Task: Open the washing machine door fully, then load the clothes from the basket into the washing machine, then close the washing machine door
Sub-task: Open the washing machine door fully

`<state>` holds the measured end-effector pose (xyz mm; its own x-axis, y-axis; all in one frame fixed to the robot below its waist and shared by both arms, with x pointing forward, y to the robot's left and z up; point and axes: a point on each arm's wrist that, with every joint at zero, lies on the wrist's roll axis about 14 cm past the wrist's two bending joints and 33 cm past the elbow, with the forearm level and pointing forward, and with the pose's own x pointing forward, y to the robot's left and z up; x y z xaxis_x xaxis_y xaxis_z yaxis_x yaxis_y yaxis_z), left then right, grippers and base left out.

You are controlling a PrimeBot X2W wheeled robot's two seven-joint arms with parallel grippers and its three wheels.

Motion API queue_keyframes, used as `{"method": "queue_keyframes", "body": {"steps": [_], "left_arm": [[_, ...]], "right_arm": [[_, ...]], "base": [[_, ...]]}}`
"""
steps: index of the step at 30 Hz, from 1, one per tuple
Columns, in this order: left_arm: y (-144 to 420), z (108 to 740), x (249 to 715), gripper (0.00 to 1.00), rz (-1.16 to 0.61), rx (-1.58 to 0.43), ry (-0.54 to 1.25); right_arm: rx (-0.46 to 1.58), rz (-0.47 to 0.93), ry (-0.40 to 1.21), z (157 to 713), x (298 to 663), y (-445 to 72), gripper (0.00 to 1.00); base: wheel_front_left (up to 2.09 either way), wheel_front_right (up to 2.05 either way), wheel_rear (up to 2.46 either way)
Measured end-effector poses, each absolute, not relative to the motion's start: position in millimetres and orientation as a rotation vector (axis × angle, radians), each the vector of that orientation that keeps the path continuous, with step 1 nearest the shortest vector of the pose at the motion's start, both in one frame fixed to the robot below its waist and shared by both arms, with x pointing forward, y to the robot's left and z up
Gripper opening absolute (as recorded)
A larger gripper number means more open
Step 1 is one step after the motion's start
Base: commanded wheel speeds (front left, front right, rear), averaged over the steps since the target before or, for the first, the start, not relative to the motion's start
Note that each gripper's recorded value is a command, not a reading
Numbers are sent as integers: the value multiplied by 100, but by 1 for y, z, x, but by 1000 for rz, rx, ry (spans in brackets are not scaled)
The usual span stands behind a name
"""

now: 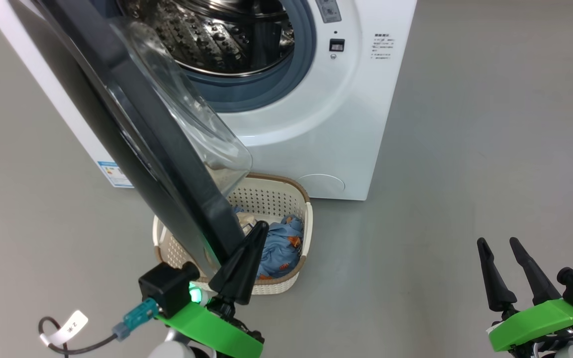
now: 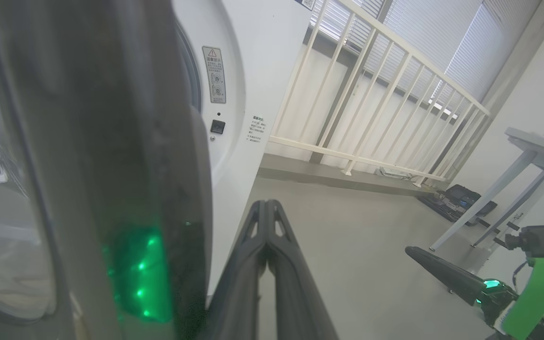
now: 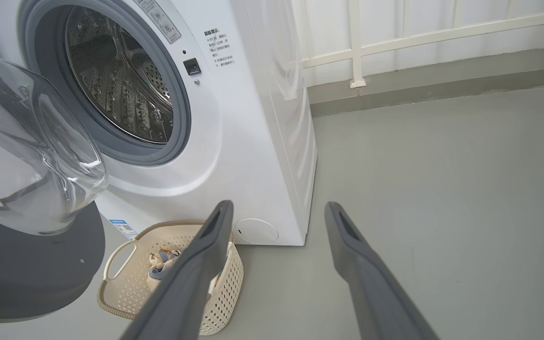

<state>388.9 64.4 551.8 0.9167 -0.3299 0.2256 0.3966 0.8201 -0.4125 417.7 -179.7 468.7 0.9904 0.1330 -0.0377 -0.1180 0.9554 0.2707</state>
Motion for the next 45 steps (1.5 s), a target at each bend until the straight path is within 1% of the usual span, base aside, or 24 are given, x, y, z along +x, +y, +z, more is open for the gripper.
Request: {"method": "queue_keyframes", "body": {"steps": [16,29,45], "left_arm": [[93,539,372,0,-288,-458,-134],[131,529,353,0,-171,-381,-129],[210,518,317,0,102,-318,-128]], "right_arm": [[264,188,52,472,426,-159,100],[254,281,61,471,440,-126,100],[259,410,64,475,450,-75,100]], "base": [[0,0,0],[0,0,0],[0,0,0]]}}
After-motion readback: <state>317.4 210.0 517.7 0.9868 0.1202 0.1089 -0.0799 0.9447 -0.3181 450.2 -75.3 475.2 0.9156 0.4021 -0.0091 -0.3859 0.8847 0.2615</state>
